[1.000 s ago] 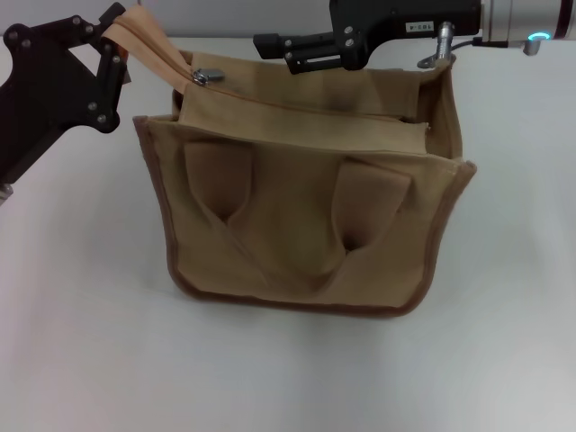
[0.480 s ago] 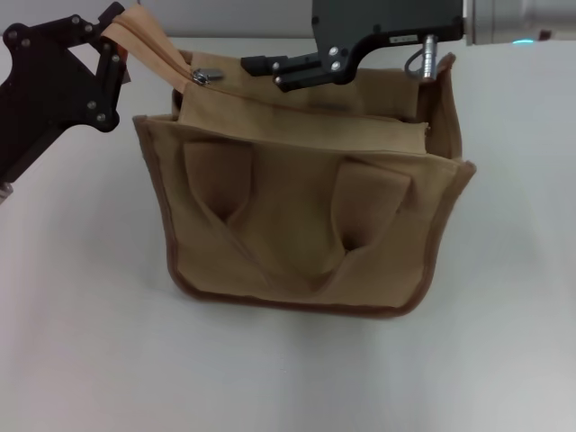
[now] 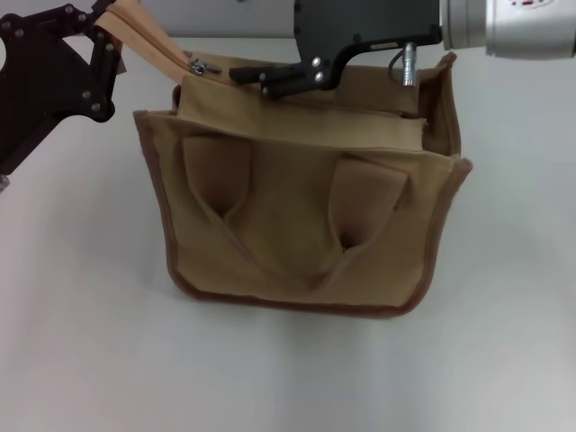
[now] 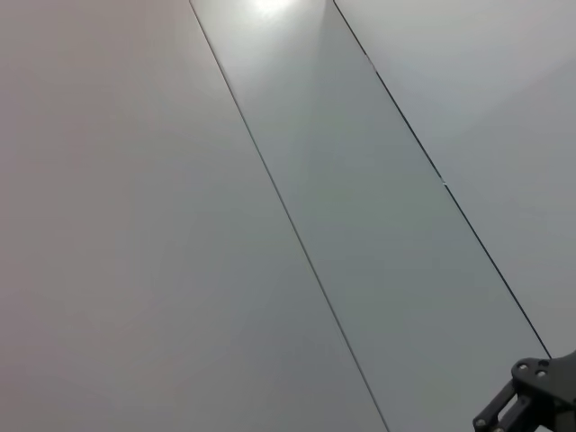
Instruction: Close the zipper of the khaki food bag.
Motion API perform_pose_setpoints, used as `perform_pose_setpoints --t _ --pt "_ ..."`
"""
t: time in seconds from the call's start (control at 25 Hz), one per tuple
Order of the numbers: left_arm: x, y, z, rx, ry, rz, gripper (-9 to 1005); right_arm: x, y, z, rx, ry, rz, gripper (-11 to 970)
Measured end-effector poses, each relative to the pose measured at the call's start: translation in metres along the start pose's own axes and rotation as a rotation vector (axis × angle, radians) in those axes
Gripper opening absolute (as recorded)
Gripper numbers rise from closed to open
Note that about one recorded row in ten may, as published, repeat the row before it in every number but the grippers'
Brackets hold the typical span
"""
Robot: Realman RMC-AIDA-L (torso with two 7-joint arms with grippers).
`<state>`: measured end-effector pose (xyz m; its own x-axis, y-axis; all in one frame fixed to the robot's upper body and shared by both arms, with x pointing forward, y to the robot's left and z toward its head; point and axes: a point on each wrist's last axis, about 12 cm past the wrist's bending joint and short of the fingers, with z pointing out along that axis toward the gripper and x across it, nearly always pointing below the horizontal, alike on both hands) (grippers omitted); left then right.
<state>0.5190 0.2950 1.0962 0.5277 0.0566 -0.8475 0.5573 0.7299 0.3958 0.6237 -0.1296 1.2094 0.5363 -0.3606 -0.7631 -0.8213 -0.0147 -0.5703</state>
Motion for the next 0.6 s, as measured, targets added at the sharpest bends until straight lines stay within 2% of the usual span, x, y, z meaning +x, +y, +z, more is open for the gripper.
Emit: perform_pose_setpoints --t 0.6 --pt "-0.002 -0.002 0.002 0.024 -0.021 0.002 17 -0.006 0.003 0.028 0.005 0.032 -0.088 774"
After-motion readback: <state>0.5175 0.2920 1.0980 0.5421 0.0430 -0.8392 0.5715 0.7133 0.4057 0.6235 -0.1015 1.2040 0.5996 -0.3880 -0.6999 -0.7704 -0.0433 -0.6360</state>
